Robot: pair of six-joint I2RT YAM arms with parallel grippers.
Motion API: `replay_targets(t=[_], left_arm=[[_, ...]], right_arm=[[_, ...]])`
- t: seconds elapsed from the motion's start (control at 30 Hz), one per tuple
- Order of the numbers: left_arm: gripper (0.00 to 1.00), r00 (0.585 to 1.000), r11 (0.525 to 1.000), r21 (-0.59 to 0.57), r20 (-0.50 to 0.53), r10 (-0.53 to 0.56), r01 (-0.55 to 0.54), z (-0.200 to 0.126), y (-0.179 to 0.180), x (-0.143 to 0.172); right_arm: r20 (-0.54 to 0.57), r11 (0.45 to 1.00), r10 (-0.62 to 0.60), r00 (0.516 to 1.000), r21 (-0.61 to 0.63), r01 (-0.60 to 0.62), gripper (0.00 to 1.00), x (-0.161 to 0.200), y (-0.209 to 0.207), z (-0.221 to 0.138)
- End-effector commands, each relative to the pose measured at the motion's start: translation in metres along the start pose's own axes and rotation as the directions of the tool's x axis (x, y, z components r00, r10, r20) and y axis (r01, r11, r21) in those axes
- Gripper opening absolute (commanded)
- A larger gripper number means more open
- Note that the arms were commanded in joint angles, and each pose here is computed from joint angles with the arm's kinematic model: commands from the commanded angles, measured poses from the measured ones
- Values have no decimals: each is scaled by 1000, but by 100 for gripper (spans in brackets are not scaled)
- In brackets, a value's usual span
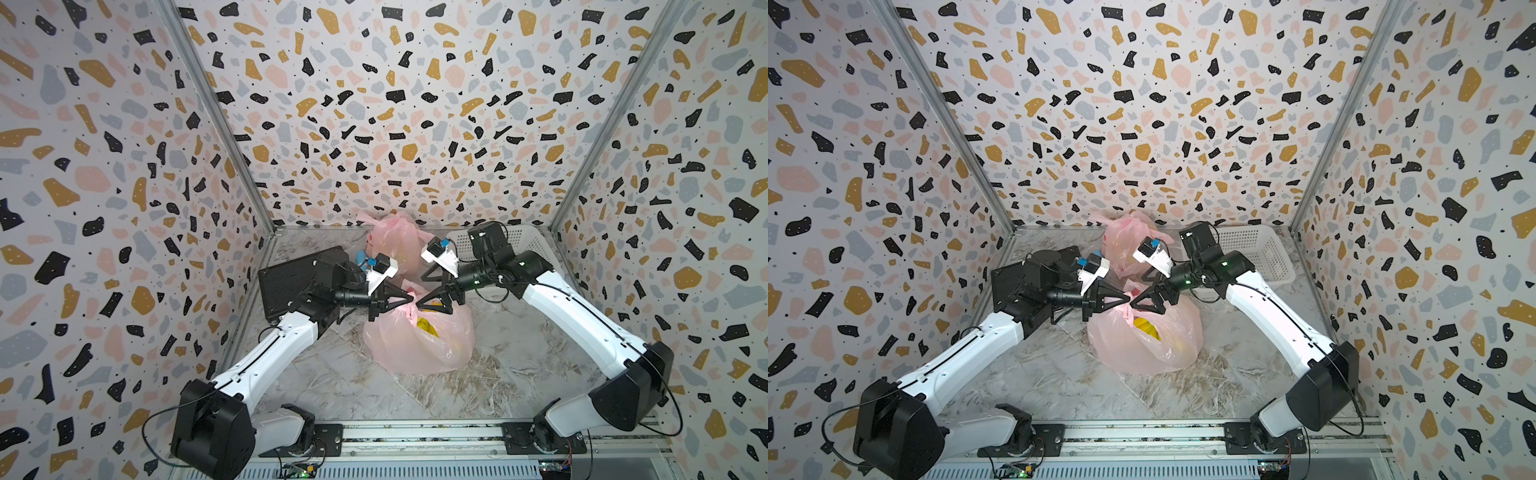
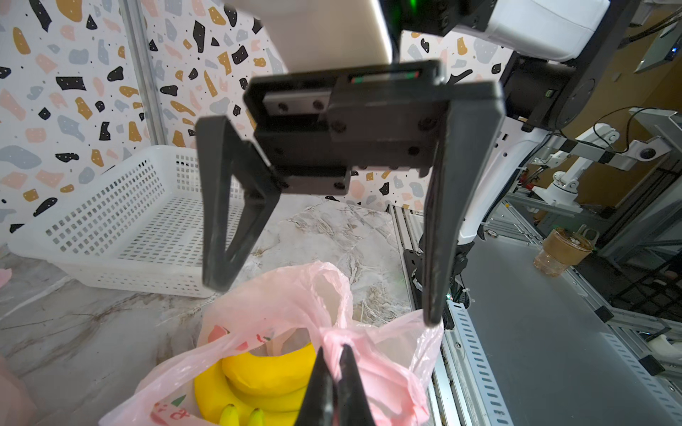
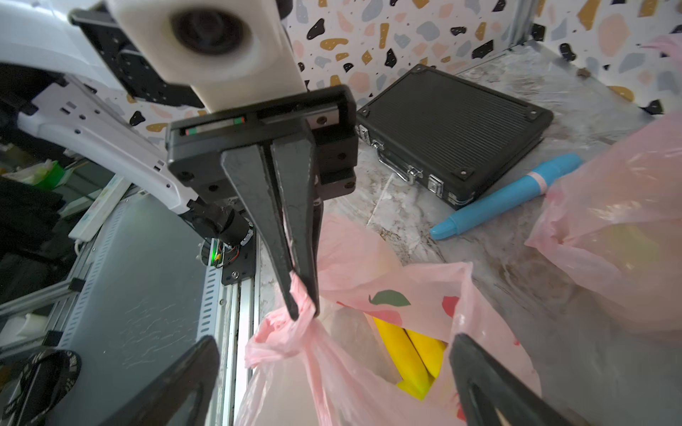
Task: Place the banana into a plastic bag & tie a knot
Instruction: Cross the plastic bag at the center of the board.
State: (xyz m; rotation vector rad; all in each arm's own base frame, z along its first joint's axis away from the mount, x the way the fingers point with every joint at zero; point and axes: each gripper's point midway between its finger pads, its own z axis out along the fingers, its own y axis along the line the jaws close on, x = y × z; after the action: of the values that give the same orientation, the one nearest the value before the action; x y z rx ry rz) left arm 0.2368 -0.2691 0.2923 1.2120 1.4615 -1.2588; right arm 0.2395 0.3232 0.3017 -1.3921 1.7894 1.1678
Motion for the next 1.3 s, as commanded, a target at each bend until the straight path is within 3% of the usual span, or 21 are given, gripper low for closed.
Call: replay_targets(t=[0.0,0.27,0.4,0.67,0.8,1.0,1.13,1.23,1.27], left_arm=[[0,998,998,40,8,57,-58,-1,-7,-12],[0,998,998,42,3,56,-56,0,-5,-7],[0,999,998,41,1,53,-53,0,-5,-6],[0,999,998,42,-5,50,-50,-1,-8,-4],[0,999,998,45,-10,47,-46,-2,-9,-4],[0,999,998,46,-11,51,-50,-3,-11,-5],[0,999,998,48,-10,49,-49,-3,-11,-7],[0,999,998,48,-11,42,-42,-3,-12,-10],[0,999,998,48,-14,34,-33,-4,-13,-10]], right_arm=[[44,987,-90,995,-127,95,99,-13,28,-4],[-76,985,-81,994,-160,68,94,7,27,22],[-123,987,-77,989,-147,59,85,15,25,32],[-120,991,-66,991,-127,51,70,10,22,31],[-114,992,-64,991,-119,51,54,6,24,29],[-114,991,-58,992,-130,43,52,6,27,29],[-133,989,-55,990,-144,35,36,11,29,33],[-159,990,-59,985,-134,38,6,16,28,38],[-167,991,-63,984,-124,42,0,17,27,39]])
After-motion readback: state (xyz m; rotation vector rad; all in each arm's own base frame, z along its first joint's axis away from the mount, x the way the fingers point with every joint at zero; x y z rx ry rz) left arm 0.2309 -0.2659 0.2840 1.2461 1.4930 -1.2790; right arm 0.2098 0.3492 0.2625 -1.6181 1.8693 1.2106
